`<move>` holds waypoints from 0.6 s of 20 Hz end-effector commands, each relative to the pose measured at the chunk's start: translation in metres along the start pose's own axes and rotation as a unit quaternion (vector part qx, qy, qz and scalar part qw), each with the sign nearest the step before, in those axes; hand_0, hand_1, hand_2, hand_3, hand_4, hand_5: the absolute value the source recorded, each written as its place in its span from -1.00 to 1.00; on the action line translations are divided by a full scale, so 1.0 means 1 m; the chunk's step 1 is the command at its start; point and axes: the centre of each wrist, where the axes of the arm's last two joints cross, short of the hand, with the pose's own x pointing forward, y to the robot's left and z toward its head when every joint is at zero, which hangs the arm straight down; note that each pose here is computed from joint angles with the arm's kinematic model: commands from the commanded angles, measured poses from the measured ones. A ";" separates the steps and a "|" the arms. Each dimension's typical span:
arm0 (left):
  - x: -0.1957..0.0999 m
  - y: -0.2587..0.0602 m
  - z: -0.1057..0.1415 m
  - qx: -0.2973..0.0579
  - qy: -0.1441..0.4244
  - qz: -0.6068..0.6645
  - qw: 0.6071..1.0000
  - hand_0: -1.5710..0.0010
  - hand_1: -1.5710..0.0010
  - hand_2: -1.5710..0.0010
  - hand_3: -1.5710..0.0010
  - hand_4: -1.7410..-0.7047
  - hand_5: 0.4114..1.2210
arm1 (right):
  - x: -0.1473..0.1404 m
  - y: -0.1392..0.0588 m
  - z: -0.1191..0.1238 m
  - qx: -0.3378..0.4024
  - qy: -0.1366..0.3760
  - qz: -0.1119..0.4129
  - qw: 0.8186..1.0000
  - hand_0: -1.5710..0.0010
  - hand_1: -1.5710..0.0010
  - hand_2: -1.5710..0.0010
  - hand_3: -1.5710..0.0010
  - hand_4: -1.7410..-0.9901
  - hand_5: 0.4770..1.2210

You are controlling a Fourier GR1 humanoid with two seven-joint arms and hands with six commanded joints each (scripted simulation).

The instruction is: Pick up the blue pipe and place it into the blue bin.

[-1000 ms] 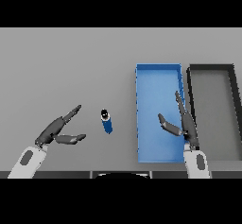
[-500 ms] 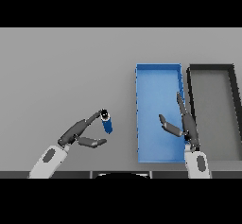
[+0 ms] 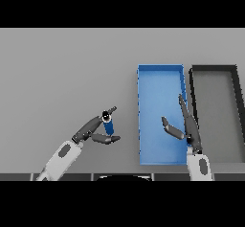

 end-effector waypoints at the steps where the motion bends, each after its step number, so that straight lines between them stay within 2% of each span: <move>1: 0.001 -0.006 -0.005 -0.004 -0.006 0.012 1.000 1.00 1.00 1.00 1.00 0.28 -0.96 | -0.001 -0.001 0.001 -0.002 0.004 0.002 1.000 1.00 1.00 1.00 1.00 0.42 -0.55; 3: -0.001 -0.008 -0.007 -0.004 -0.017 0.022 1.000 1.00 1.00 1.00 1.00 0.22 -0.87 | -0.003 -0.004 0.006 -0.002 -0.003 0.005 1.000 1.00 1.00 1.00 1.00 0.42 -0.53; 4: 0.000 -0.011 -0.009 -0.002 -0.027 0.036 0.999 1.00 1.00 0.93 0.95 0.16 -0.78 | -0.002 -0.003 0.006 -0.002 -0.008 0.006 1.000 1.00 1.00 1.00 1.00 0.41 -0.53; 5: 0.001 -0.014 -0.015 -0.002 -0.027 0.050 0.998 1.00 0.95 0.81 0.84 0.07 -0.66 | -0.002 -0.004 0.004 -0.003 -0.007 0.005 1.000 1.00 1.00 1.00 1.00 0.41 -0.52; 6: 0.000 -0.019 -0.015 0.000 -0.035 0.066 0.997 0.99 0.80 0.61 0.65 -0.04 -0.50 | -0.002 -0.007 0.006 -0.002 -0.006 0.001 1.000 1.00 1.00 1.00 1.00 0.39 -0.52; 7: 0.001 -0.021 -0.017 0.004 -0.043 0.082 0.996 0.84 0.59 0.38 0.32 -0.11 -0.20 | -0.001 -0.005 0.004 -0.005 -0.005 0.000 1.000 1.00 1.00 1.00 1.00 0.39 -0.52; 9: 0.001 -0.024 -0.018 0.010 -0.046 0.092 0.995 0.23 0.04 -0.10 -0.16 -0.42 0.23 | -0.002 -0.007 0.002 -0.002 0.000 0.001 1.000 1.00 1.00 1.00 1.00 0.39 -0.52; 10: 0.000 -0.025 -0.018 0.006 -0.042 0.094 0.995 -0.01 -0.17 -0.28 -0.31 -0.53 0.39 | -0.002 -0.004 0.000 0.002 -0.004 -0.003 1.000 1.00 1.00 1.00 1.00 0.38 -0.51; 12: 0.002 -0.025 -0.018 0.002 -0.047 0.093 0.995 -0.37 -0.47 -0.54 -0.52 -0.69 0.61 | -0.001 -0.003 -0.001 0.000 -0.004 -0.007 1.000 1.00 1.00 1.00 1.00 0.35 -0.51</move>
